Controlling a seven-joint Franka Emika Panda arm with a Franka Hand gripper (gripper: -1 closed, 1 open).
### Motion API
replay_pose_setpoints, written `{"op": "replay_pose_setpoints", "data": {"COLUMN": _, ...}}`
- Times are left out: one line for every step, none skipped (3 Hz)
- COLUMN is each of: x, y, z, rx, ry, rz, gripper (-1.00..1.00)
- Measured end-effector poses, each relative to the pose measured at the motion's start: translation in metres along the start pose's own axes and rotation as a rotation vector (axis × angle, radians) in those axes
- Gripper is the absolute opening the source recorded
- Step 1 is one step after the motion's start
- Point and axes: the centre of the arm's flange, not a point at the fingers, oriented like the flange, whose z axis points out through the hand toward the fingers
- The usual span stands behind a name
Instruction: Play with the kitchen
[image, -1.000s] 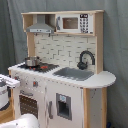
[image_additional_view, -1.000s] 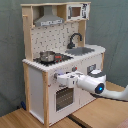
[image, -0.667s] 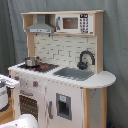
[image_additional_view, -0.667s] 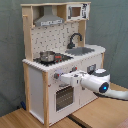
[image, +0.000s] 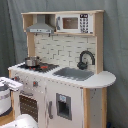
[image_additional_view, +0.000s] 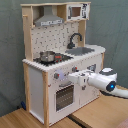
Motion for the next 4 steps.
{"op": "replay_pose_setpoints", "data": {"x": -0.019, "y": -0.015, "z": 0.002, "rx": -0.001, "ry": 0.011, "rz": -0.021, "gripper": 1.00}}
{"op": "replay_pose_setpoints", "data": {"x": -0.043, "y": -0.025, "z": 0.006, "rx": -0.004, "ry": 0.013, "rz": -0.045, "gripper": 1.00}}
{"op": "replay_pose_setpoints", "data": {"x": -0.064, "y": -0.044, "z": 0.010, "rx": 0.002, "ry": 0.018, "rz": -0.065, "gripper": 1.00}}
{"op": "replay_pose_setpoints", "data": {"x": -0.072, "y": -0.080, "z": 0.025, "rx": 0.044, "ry": 0.024, "rz": -0.081, "gripper": 1.00}}
